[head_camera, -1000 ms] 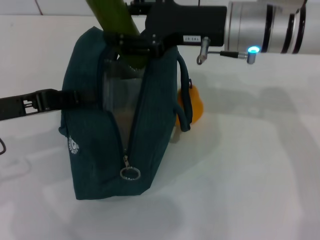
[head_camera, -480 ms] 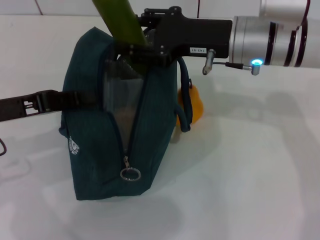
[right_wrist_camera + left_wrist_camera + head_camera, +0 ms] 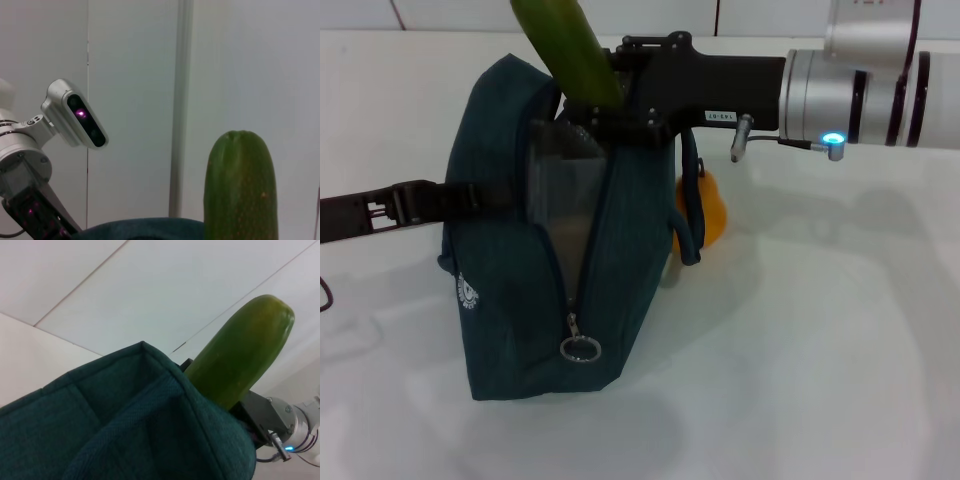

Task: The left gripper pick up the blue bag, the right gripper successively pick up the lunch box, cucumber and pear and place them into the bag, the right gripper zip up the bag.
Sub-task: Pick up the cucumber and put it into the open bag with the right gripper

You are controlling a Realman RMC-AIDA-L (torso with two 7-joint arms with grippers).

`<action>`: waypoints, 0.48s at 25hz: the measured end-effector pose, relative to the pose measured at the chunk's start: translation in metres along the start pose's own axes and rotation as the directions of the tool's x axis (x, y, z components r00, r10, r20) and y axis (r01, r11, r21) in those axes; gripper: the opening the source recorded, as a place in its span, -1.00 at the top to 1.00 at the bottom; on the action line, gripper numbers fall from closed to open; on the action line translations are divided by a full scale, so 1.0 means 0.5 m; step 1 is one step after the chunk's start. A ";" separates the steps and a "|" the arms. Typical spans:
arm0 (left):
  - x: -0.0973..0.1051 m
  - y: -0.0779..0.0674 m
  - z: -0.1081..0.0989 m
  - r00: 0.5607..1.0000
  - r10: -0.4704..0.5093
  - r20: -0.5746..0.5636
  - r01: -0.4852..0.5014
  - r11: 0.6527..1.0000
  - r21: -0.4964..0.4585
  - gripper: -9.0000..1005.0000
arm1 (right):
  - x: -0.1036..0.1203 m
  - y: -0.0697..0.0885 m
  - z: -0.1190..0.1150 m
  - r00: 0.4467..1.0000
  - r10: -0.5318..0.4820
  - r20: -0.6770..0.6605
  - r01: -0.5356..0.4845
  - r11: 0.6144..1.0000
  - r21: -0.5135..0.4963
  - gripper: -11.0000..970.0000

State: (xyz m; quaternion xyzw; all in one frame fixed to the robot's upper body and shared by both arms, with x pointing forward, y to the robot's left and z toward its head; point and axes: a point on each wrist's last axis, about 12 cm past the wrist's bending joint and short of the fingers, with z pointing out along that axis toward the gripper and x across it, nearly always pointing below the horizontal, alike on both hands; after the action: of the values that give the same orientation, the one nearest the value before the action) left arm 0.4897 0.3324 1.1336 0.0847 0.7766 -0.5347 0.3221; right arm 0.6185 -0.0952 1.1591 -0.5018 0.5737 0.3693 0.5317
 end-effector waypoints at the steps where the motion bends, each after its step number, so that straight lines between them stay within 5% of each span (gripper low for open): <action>1: 0.000 0.000 0.000 1.000 0.000 0.000 0.000 1.000 0.000 0.90 | 0.000 0.000 0.000 1.000 0.000 0.000 0.000 1.000 0.000 -0.33; 12: -0.001 0.000 0.000 1.000 0.001 0.003 -0.001 1.000 0.000 0.90 | -0.001 0.000 0.001 1.000 -0.019 -0.002 0.019 1.000 -0.001 -0.42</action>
State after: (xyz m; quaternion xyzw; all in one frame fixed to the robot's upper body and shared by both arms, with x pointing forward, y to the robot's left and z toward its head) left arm 0.4899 0.3325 1.1338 0.0842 0.7762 -0.5346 0.3234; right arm 0.6188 -0.0947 1.1595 -0.5079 0.5693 0.3642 0.5342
